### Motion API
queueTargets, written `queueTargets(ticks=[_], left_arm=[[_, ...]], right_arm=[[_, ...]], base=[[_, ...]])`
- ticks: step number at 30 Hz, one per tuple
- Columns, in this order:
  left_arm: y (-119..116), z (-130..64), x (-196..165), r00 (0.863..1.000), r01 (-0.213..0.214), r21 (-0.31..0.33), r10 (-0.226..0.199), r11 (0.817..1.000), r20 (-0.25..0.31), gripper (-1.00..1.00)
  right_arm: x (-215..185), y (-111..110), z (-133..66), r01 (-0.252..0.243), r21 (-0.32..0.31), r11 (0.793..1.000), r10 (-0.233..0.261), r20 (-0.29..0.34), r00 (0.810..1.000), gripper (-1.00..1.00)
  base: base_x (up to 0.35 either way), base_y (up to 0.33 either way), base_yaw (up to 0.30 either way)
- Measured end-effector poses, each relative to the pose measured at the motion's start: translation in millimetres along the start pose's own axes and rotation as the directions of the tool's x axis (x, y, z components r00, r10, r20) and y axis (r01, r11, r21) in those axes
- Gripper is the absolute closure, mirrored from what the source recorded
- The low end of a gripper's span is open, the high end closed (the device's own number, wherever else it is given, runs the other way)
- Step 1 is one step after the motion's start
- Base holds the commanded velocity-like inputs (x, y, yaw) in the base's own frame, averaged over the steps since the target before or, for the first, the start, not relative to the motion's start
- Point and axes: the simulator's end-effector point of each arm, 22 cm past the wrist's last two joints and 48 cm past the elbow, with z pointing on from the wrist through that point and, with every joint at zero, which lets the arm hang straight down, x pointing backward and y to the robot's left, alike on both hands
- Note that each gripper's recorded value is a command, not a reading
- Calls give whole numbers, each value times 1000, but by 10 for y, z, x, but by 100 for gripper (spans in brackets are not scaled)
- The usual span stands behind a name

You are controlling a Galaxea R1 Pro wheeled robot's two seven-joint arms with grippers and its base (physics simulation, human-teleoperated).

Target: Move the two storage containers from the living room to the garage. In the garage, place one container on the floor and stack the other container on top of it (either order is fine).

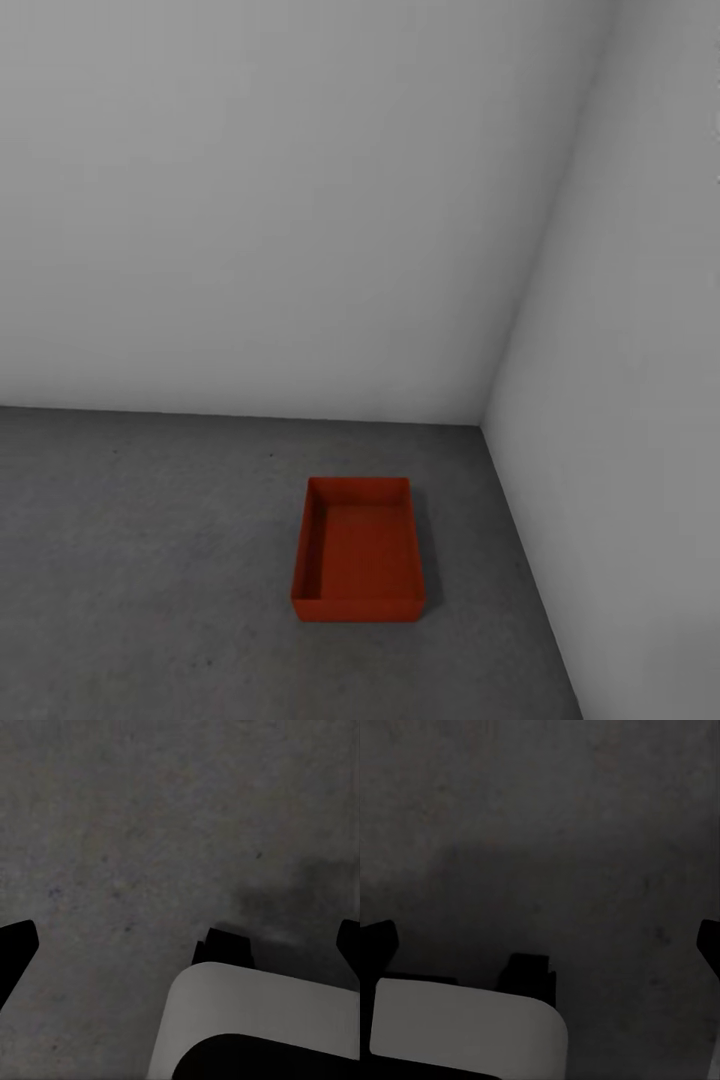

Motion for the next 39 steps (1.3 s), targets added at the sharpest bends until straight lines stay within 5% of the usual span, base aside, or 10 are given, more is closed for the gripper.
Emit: queueTargets(ticks=[12, 39], left_arm=[[14, -206, -161, 1000, 4, 3, -4, 1000, 18, -100], [28, -649, -506, 998, 12, 12, -12, 1000, 61, -100]], right_arm=[[-155, 8, -224, 2, -2, 1000, -2, 18, 1000, -100], [-492, 29, -702, 5, 0, 1000, -5, 61, 998, -100]], base=[[-2, 0, 0], [-331, 0, 0]])
